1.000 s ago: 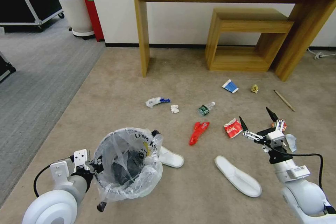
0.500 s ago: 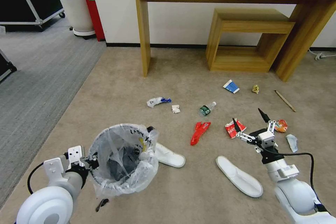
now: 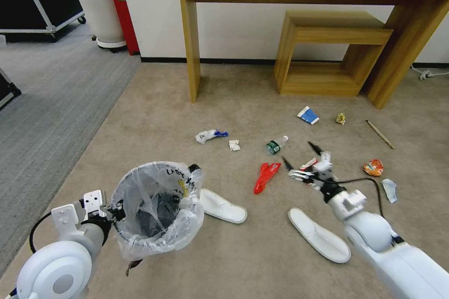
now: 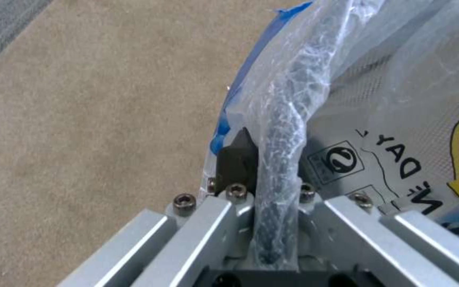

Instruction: Pick up the trash bin and place the garbage on the floor into it.

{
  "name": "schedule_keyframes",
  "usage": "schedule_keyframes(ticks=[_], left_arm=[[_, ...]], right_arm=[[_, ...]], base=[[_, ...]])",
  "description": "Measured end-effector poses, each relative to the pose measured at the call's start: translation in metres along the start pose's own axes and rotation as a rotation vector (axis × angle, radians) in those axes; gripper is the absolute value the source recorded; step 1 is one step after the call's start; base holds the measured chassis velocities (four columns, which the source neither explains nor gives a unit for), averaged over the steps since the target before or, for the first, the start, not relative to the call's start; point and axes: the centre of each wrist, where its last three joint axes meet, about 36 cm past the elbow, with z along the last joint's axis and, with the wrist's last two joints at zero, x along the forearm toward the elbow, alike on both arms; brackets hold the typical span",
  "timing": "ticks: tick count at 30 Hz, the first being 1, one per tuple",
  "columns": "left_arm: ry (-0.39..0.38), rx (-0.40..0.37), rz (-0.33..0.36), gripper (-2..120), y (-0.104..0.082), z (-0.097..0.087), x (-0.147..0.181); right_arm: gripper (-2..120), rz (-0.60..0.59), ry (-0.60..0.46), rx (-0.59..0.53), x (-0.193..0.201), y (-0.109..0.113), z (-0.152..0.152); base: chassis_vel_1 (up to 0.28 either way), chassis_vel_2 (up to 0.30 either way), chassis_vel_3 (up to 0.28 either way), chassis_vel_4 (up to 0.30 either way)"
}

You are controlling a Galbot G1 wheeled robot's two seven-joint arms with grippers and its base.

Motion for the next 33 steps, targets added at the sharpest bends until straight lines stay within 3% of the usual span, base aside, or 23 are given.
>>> schedule_keyframes(ticks=[7, 11, 22, 27, 33], left_arm=[[0.004, 0.004, -0.027, 0, 0.004, 0.006, -0.004], [0.005, 0.006, -0.034, 0, 0.005, 0.007, -0.006], [0.01, 0.02, -0.069, 0, 0.013, 0.009, -0.018], [0.011, 0.021, -0.069, 0, 0.013, 0.01, -0.019], [0.024, 0.014, -0.071, 0, 0.013, 0.015, -0.022]], right_arm=[[100, -0.193, 0.072, 0.031, -0.047, 0.006, 0.008], [100, -0.208, 0.093, 0.043, -0.054, 0.006, 0.011], [100, -0.402, 0.266, 0.082, -0.114, 0.053, 0.022], [100, -0.402, 0.305, 0.084, -0.12, 0.063, 0.03], [100, -0.391, 0.373, 0.098, -0.11, 0.072, 0.065]], base=[[0.0, 0.0, 0.0, 0.0], [0.0, 0.0, 0.0, 0.0], [0.0, 0.0, 0.0, 0.0], [0.0, 0.0, 0.0, 0.0], [0.0, 0.0, 0.0, 0.0]])
